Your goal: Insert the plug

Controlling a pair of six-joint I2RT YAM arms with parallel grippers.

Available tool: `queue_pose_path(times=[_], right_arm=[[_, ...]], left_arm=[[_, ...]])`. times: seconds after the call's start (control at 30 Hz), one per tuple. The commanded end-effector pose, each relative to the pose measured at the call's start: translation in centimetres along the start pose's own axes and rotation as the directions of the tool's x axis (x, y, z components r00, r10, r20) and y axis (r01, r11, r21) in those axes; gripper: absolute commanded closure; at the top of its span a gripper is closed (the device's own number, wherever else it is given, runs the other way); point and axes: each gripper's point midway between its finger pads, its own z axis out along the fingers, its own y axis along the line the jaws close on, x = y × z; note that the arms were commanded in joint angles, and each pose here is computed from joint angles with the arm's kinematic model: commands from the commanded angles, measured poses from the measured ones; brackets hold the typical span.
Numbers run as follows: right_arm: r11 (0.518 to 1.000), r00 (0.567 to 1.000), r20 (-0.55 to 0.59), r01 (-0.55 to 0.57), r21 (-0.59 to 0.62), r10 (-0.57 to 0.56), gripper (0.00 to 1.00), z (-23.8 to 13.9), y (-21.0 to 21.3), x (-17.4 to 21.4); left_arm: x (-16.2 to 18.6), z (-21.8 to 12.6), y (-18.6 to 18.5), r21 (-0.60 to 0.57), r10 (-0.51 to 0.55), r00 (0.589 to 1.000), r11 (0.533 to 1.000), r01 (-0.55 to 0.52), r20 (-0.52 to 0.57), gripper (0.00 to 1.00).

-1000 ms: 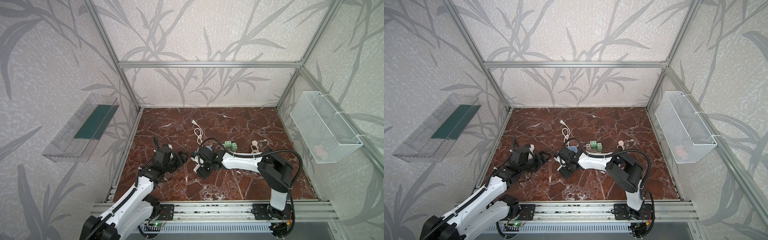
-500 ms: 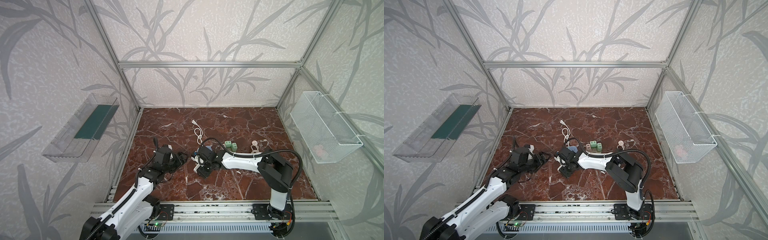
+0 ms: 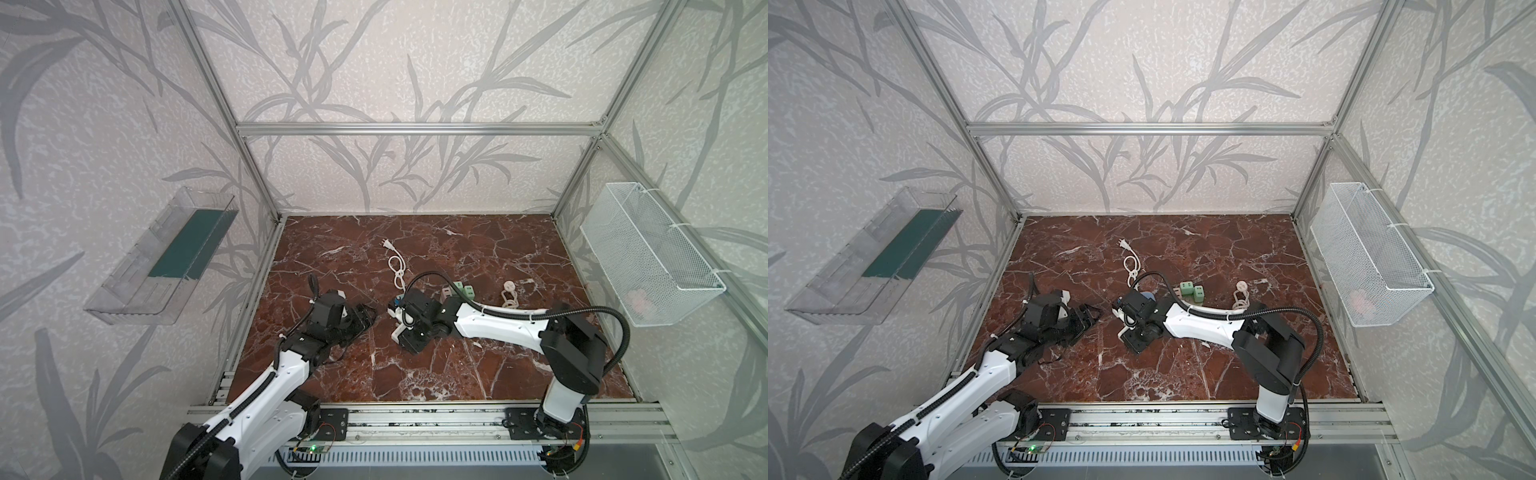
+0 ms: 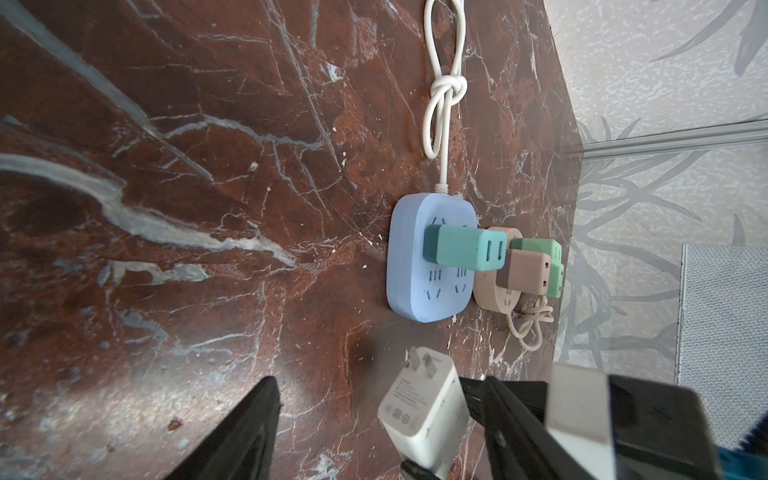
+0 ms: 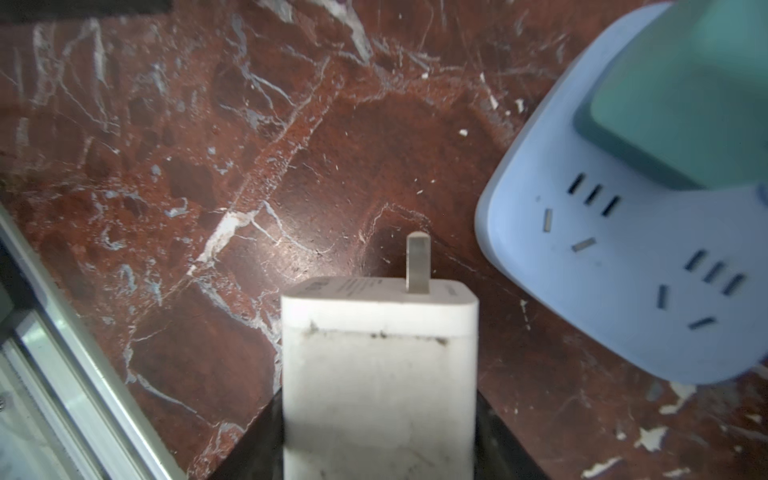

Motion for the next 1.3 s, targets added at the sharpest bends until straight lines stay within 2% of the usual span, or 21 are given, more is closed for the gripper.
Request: queue_pose_path(times=[0.0,0.47,0.63,0.87,1.1,1.27], right_arm=[[0.999,0.999,0.036,0.017,0.033,-0.018,1.00,-2.4,-0.1,-0.6],[0.992,0.992,0.113,0.039,0.123,-0.053,1.00,-6.6,-1.3,-1.7],[0.992,0.989,0.141,0.025,0.121,-0.042,1.00,-7.9,-1.6,-2.1],[0.992,0.974,0.216,0.039,0.120,-0.065,1.00,-9.9,-1.5,-3.2],[0.989,0.969,0.226,0.069,0.131,-0.097,1.00,-10.5,-1.5,-3.3],[0.988,0.968,0.228,0.071,0.136,-0.101,1.00,-10.6,-1.5,-3.8]], left_arm=[[-0.1,0.0,-0.5,0.024,-0.007,1.000,1.000,0.007,0.006,0.25],[0.3,0.0,-3.0,0.154,-0.040,0.999,0.987,0.045,-0.037,0.26],[0.3,-0.2,-4.0,0.202,-0.046,0.998,0.978,0.054,-0.041,0.31],[1.4,0.3,-6.0,0.312,-0.030,0.994,0.948,0.060,-0.102,0.35],[1.8,0.4,-9.0,0.455,-0.077,0.984,0.879,0.145,-0.164,0.35],[2.3,1.0,-9.5,0.467,-0.065,0.979,0.872,0.149,-0.192,0.37]])
